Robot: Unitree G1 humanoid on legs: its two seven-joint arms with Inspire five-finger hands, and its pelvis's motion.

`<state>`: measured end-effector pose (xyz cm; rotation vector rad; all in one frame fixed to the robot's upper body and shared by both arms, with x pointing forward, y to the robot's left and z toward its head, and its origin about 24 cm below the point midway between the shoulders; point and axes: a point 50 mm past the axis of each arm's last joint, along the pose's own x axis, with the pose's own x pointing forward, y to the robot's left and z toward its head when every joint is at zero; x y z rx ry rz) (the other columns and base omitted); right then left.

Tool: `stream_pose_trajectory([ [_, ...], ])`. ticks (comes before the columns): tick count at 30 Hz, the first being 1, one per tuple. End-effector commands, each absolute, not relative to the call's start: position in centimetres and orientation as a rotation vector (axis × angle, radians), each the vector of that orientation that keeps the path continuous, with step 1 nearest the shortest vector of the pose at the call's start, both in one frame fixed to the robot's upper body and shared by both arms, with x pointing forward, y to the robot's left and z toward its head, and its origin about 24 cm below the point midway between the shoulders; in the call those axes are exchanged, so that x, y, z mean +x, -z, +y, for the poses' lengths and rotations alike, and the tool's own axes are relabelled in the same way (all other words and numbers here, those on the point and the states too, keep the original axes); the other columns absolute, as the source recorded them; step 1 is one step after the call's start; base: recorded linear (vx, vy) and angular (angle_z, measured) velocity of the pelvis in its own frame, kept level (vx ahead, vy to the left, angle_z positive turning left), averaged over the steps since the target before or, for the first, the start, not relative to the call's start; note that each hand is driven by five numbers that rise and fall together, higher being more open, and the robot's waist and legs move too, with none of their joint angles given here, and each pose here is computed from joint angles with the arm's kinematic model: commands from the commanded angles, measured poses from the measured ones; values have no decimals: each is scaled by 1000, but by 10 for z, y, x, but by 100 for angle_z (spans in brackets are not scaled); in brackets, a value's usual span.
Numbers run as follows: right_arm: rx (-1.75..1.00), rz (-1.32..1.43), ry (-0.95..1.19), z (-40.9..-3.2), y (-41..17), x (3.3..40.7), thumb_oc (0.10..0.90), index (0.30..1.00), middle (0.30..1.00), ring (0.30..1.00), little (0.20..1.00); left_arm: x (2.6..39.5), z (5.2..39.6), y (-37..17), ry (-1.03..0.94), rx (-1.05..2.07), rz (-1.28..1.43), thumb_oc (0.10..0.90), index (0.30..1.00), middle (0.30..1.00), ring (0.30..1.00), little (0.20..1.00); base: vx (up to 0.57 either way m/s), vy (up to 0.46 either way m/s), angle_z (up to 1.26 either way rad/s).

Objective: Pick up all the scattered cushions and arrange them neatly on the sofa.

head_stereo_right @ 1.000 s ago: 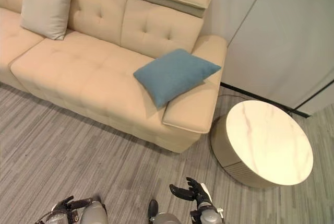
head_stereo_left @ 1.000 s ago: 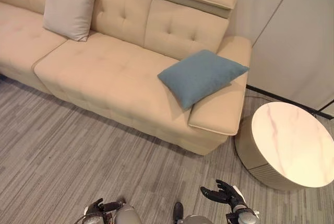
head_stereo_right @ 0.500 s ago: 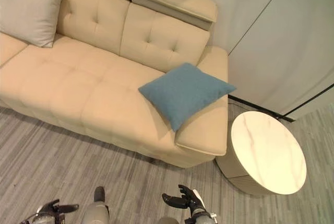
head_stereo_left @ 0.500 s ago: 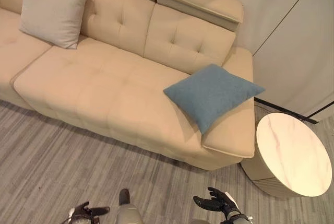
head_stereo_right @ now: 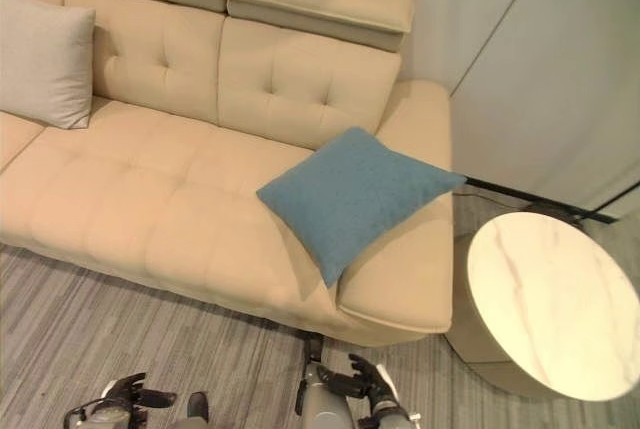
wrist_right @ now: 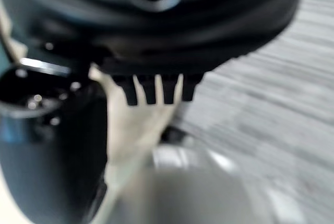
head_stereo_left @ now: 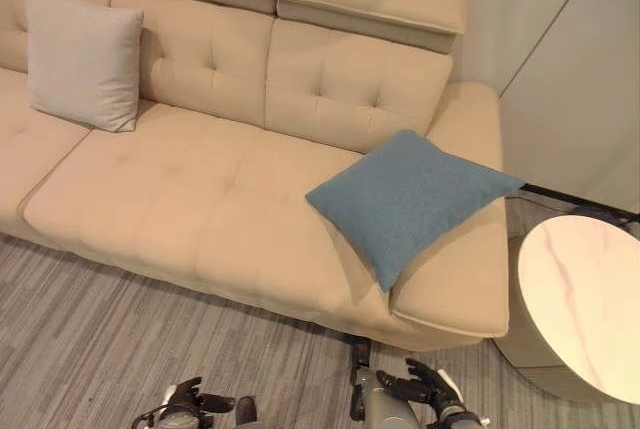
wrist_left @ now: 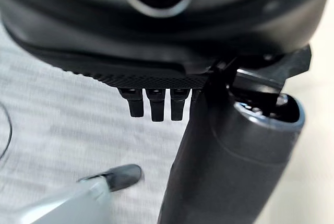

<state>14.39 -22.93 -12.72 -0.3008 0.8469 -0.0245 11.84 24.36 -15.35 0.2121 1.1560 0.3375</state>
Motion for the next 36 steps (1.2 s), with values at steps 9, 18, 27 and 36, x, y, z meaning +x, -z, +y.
stream_pose_trajectory([
  [9, -483, 444, -54, -244, 58, 185, 800, 900, 900, 900, 900, 116, 286, 138, -444, 308, 1058, 800, 900, 900, 900, 900, 329, -6, -42],
  [18, -555, 1, 89, -280, -44, 228, 800, 900, 900, 900, 900, 231, 310, 27, -382, 368, 339, 800, 900, 900, 900, 900, 269, 213, -75],
  [27, -538, -287, 118, -253, -130, 318, 800, 900, 900, 900, 900, 361, 237, -121, -178, 273, -190, 800, 900, 900, 900, 900, -77, 94, -35],
  [36, -512, -305, 108, -208, -177, 383, 800, 900, 900, 900, 900, 408, 188, -201, -138, 292, -309, 800, 900, 900, 900, 900, -121, 31, -6],
])
